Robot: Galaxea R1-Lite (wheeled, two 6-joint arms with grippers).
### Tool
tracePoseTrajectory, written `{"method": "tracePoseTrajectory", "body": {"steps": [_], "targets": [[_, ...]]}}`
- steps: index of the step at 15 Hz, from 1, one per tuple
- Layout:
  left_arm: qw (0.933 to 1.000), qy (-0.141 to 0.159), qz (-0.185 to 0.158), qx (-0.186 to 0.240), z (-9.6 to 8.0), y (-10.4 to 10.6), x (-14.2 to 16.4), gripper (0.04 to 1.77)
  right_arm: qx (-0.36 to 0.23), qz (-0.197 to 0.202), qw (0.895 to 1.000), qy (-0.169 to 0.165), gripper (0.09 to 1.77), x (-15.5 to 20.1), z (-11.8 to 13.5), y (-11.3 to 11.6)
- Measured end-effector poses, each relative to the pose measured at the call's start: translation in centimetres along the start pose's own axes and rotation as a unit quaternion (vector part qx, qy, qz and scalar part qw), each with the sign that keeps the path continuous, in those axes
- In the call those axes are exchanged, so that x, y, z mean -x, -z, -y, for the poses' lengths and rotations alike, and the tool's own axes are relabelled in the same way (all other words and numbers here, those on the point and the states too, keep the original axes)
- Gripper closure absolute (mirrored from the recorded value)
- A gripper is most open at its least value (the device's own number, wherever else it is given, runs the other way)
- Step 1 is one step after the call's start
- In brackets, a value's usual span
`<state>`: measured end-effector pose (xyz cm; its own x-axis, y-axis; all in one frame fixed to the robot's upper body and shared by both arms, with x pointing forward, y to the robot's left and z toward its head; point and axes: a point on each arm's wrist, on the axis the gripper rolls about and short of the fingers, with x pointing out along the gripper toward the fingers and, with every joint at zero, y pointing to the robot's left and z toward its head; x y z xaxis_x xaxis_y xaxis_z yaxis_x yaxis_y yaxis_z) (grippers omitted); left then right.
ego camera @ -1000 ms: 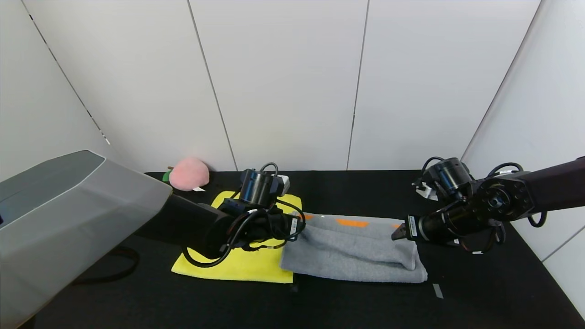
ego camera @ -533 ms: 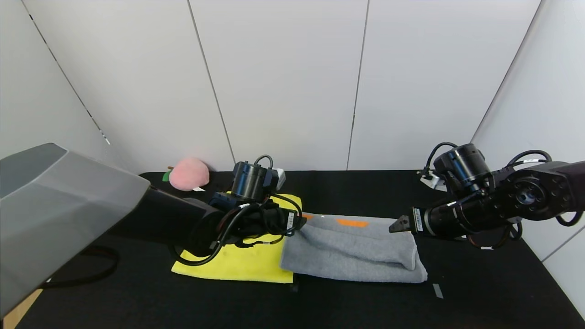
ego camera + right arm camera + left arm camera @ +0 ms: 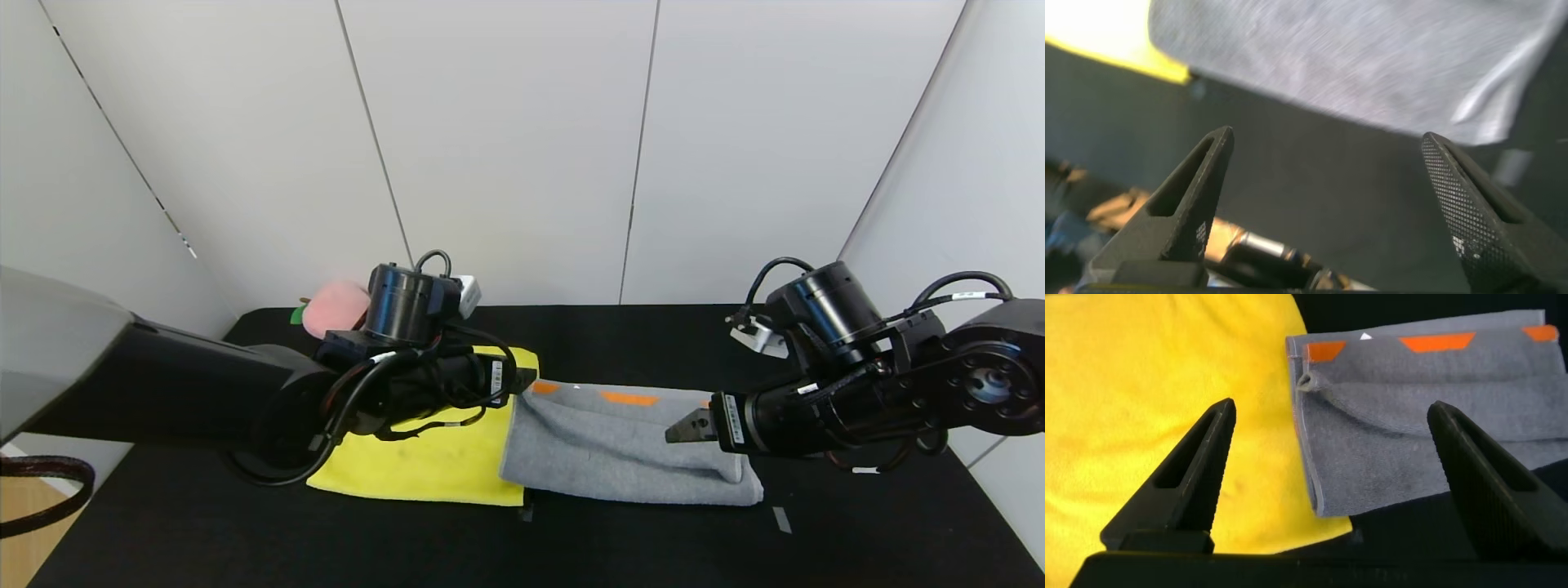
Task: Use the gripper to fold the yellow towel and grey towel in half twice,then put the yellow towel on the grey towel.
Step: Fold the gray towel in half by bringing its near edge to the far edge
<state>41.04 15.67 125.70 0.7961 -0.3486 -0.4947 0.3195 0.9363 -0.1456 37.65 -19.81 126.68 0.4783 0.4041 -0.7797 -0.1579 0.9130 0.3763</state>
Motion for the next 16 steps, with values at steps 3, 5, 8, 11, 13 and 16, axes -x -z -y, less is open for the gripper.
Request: {"method": "tracePoseTrajectory", "body": {"steps": [3,5,8,11,13,16], "targets": [[0.9999,0.004,0.012,0.006,-0.1,-0.6,1.2,0.14,0.002,-0.029,0.999,-0.032,0.19,-0.7,-0.2,0.5],[0.9998,0.005,0.019,0.006,-0.2,-0.9,1.6,0.13,0.001,-0.038,0.999,-0.03,0.18,-1.5,-0.1,0.5],[0.9995,0.009,0.029,0.006,-0.1,-1.3,2.3,0.12,-0.002,-0.058,0.998,-0.021,0.17,-3.4,0.3,0.7],[0.9994,0.011,0.032,0.005,-0.1,-1.5,2.5,0.11,-0.003,-0.075,0.997,-0.013,0.16,-5.1,0.6,0.7],[0.9994,0.01,0.032,0.005,-0.1,-1.5,2.5,0.11,-0.004,-0.081,0.997,-0.011,0.16,-5.8,0.7,0.7],[0.9994,0.009,0.032,0.004,-0.1,-1.5,2.5,0.11,-0.005,-0.084,0.996,-0.009,0.16,-6.2,0.8,0.6]]}}
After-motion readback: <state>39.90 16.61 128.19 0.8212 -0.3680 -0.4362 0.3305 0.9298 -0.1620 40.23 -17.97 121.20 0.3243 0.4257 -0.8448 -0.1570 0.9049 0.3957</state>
